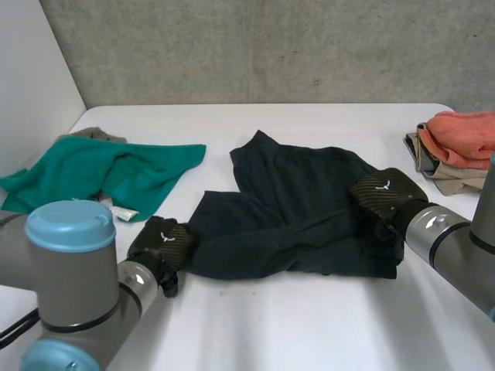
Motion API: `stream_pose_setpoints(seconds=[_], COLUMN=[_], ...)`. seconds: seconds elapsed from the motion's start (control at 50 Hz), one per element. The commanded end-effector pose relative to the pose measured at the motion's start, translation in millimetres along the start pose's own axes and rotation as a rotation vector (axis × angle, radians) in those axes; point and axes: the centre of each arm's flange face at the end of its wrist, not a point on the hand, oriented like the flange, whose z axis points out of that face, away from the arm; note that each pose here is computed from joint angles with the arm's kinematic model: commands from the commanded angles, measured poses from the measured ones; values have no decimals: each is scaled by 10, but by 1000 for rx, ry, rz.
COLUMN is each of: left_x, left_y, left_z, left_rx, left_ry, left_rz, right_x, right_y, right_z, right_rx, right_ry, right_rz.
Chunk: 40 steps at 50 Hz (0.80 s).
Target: Fold the laundry.
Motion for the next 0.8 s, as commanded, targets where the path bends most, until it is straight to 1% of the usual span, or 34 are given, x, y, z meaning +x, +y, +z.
stream_pose_setpoints(seconds=[0.02,0.08,0.1,0.16,0.18,0.24,0.26,0.28,0.34,0.38,0.44,0.54,0.6,0.62,0.72,0.74,0.78,0.8], left_x=[-26,-98,-163,-283,-318,-338,-337,-328,-266,-217,-165,-63,29,65,29,0,-18,-24], left_y=[-40,-115,-181,-366,-420,-429,-406,-385,-267,-167,-100,2,-16,-93,-382,-485,-577,-677], left_z=[278,299,234,-4,-203,-515,-715,-822,-1161,-1301,-1321,-1263,-1248,-1231,-1054,-937,-822,-684], left_rx=[87,118,129,163,155,105,62,38,-34,-73,-92,-151,-139,-103,38,94,144,197], left_ry=[-61,-116,-151,-199,-199,-176,-155,-141,-83,-52,-33,19,57,64,3,-34,-63,-87], left_rz=[-2,-6,-11,-11,9,72,126,149,216,233,243,264,288,294,290,278,272,266], right_x=[-34,-28,-37,-17,-17,-18,-21,-32,-80,-139,-200,-225,-237,-238,-238,-239,-248,-250], right_y=[12,-8,-12,-51,-57,-94,-100,-100,-116,-123,-102,-15,34,34,43,44,46,50], right_z=[-7,-9,-11,-30,-41,-120,-143,-168,-270,-372,-466,-505,-514,-517,-509,-513,-508,-510], right_rx=[-1,6,7,10,7,-9,-17,-28,-59,-85,-122,-170,-188,-188,-182,-182,-180,-181], right_ry=[-11,-12,-15,-11,-13,-26,-31,-39,-68,-102,-137,-162,-170,-170,-170,-170,-174,-175], right_rz=[-3,-10,-13,-30,-35,-74,-85,-97,-136,-168,-196,-216,-219,-219,-218,-218,-218,-218])
